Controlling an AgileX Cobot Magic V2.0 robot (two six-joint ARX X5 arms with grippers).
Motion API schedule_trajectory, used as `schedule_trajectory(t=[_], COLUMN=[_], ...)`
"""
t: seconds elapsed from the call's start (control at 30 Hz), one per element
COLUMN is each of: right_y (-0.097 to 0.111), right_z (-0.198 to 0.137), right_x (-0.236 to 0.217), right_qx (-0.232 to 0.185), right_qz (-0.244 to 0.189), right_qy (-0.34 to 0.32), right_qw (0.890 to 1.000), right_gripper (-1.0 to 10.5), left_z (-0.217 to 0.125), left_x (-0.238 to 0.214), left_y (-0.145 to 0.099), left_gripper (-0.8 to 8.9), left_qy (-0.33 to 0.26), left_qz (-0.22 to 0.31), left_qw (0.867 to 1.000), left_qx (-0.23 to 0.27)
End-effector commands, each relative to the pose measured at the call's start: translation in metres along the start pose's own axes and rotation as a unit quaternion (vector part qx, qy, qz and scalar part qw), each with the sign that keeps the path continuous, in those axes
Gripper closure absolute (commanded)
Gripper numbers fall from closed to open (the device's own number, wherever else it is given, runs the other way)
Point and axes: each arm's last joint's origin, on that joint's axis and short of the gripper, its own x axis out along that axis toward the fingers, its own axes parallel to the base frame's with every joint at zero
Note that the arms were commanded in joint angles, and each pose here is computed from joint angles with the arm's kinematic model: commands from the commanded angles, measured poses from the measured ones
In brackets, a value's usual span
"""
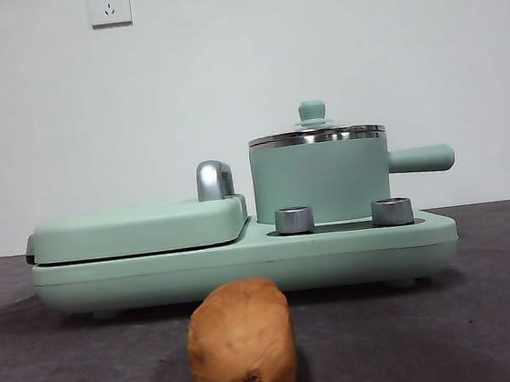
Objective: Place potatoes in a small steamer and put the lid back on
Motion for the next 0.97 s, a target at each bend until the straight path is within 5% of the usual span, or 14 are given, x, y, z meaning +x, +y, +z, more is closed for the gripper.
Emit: schedule_trajectory(t=[0.03, 0.27, 0.5, 0.67, 0.8, 0.97], right_y=[0.005, 0.011, 0.013, 0.012, 0.012, 0.011], right_z=[0.013, 0.034, 0.037, 0.034, 0.031, 0.030], right_x=[0.005, 0.020, 0.025, 0.024, 0.024, 0.023], right_qx=[-0.034, -0.082, -0.093, -0.082, -0.072, -0.057], right_qz=[0.034, 0.074, 0.100, 0.095, 0.091, 0.089], right_qy=[0.026, 0.112, 0.129, 0.145, 0.159, 0.164], right_qw=[0.998, 0.988, 0.982, 0.981, 0.980, 0.981], right_gripper=[9.3, 9.3, 9.3, 9.3, 7.4, 5.4], left_z=[0.022, 0.057, 0.066, 0.061, 0.056, 0.052], left_x=[0.006, 0.022, 0.031, 0.032, 0.032, 0.034], left_y=[-0.009, -0.027, -0.039, -0.042, -0.044, -0.050], left_gripper=[8.06, 8.05, 7.69, 5.33, 3.85, 3.40], left_qy=[0.013, 0.070, 0.114, 0.137, 0.156, 0.170], left_qz=[-0.030, -0.099, -0.128, -0.135, -0.137, -0.152], left_qw=[0.999, 0.992, 0.984, 0.980, 0.977, 0.973], left_qx=[0.010, 0.043, 0.056, 0.050, 0.043, 0.045])
